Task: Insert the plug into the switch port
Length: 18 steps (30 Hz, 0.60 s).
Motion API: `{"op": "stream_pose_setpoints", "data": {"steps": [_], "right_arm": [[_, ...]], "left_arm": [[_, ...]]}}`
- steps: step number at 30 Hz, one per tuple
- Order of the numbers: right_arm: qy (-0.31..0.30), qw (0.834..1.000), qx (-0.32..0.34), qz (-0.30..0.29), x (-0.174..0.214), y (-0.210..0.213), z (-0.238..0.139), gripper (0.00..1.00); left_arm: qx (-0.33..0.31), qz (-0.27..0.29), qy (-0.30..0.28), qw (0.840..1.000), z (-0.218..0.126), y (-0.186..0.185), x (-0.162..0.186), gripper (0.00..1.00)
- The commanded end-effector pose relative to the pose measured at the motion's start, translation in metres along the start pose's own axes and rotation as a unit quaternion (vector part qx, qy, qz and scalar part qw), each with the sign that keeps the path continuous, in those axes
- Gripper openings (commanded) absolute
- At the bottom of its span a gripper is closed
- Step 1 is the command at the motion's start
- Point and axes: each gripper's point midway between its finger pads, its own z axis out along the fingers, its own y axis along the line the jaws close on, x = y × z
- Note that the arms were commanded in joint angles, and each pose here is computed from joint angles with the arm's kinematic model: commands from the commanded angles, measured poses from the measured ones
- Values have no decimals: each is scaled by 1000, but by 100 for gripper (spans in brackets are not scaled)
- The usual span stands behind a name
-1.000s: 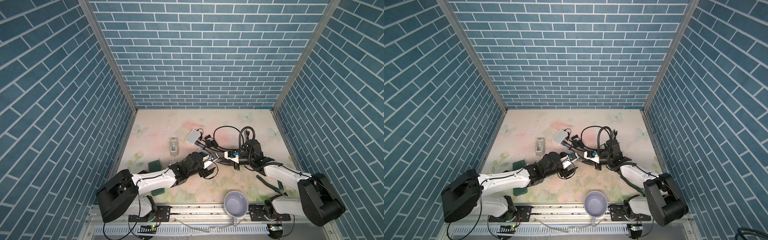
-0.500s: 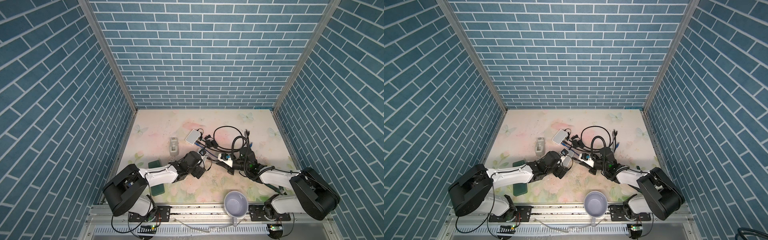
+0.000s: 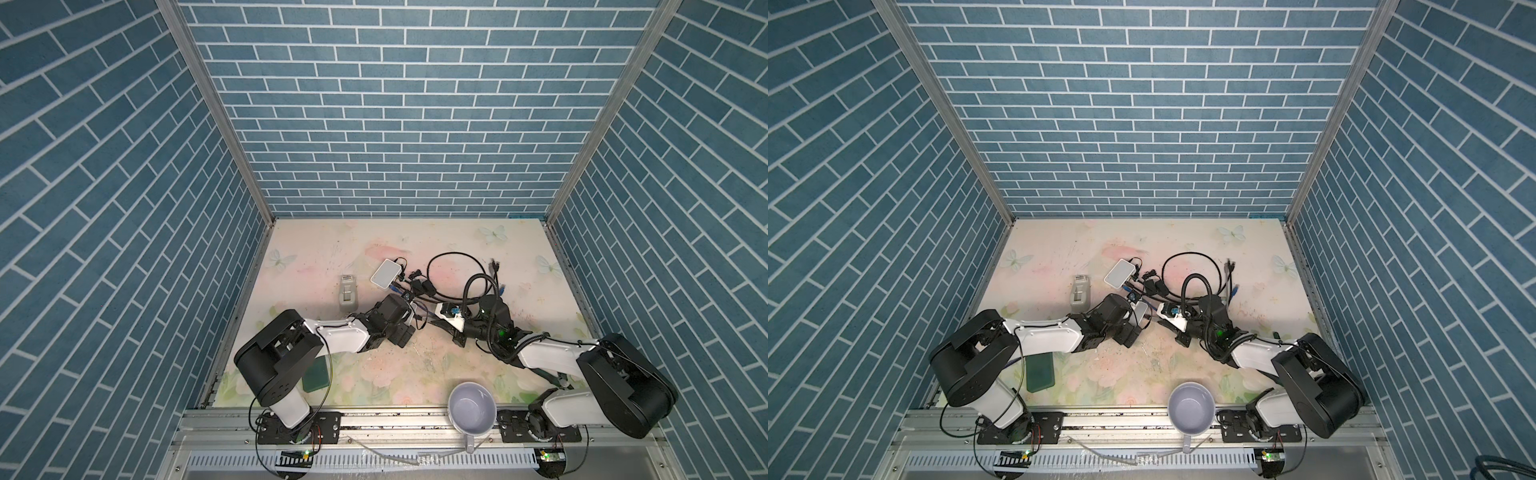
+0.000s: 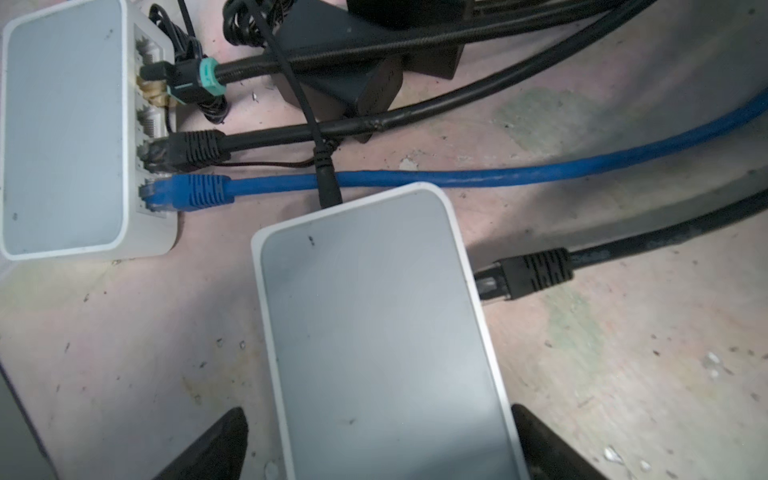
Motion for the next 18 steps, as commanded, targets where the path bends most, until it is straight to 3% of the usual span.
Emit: {"op": "stream_pose_setpoints", "data": {"steps": [1,9,18], "right_arm": [[4,1000,-2,21,8,6,1,0],[5,999,1,35,14,7,7,0],[3,998,53,33,13,3,12,0]], "left_arm": [[-5,-22,10,1000,6,8,5,89],[24,-37,8,999,11,2,8,55],[63,-89,-14,994,-2,-8,-15,45]]}}
